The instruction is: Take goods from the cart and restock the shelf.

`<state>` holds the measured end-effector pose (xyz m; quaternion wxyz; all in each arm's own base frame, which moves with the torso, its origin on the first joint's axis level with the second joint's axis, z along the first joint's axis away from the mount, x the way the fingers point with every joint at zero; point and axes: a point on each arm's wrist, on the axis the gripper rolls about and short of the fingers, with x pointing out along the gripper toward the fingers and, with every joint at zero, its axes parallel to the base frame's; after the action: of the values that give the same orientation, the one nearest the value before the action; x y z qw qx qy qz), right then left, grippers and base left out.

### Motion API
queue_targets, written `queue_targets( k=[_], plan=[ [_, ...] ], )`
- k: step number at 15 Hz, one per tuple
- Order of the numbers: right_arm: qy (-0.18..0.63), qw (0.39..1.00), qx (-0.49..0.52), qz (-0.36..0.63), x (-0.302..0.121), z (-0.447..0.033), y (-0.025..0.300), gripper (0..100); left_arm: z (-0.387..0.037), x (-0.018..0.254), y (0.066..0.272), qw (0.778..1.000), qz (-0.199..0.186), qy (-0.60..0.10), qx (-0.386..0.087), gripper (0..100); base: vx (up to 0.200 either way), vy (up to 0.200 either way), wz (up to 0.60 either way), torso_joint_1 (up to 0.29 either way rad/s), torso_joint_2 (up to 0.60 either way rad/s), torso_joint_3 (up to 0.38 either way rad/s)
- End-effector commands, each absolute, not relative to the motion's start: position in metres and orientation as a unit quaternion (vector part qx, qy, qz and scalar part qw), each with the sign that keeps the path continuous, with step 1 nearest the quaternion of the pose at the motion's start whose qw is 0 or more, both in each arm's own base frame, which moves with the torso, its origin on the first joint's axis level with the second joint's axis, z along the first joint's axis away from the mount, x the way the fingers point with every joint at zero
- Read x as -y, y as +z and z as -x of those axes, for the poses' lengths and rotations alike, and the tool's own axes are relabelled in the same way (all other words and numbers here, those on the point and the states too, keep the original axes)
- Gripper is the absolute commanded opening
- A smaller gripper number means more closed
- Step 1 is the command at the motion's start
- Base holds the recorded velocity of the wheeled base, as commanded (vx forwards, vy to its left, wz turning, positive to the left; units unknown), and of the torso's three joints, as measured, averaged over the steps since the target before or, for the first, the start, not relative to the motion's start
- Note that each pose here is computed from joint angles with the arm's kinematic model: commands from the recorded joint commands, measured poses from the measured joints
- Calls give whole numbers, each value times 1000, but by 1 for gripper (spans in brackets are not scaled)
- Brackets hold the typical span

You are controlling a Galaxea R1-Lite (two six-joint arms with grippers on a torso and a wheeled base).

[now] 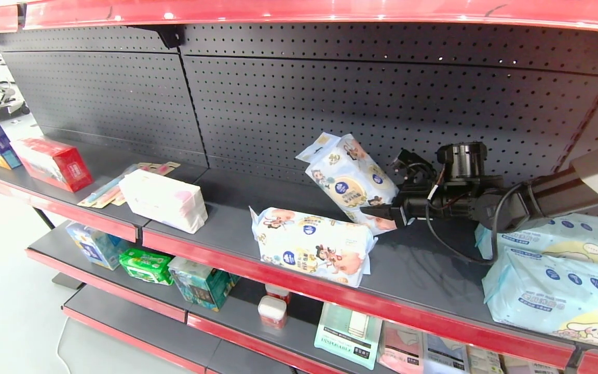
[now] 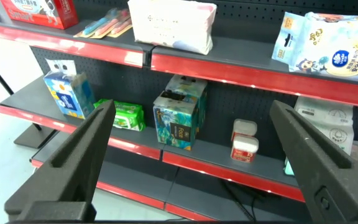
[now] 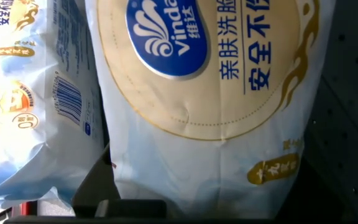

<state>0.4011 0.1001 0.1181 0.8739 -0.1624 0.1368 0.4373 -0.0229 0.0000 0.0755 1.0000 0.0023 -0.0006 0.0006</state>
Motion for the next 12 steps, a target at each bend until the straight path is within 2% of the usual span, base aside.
queue_targets(
  k=[1,2,3,12],
  plan=[
    [438,873,-135,164,-101,-402,118,0,23,0,75,1000,-2,1,0,100,0,0,0,0,0,0],
    [438,873,-135,164,-101,-402,118,0,23,0,75,1000,-2,1,0,100,0,0,0,0,0,0],
    [439,873,-135,165,-101,-402,117,100,23,0,75,1000,-2,1,0,100,0,0,0,0,0,0],
    [415,882,-142,173,-98,-397,120,100,23,0,75,1000,-2,1,0,100,0,0,0,0,0,0]
  ],
)
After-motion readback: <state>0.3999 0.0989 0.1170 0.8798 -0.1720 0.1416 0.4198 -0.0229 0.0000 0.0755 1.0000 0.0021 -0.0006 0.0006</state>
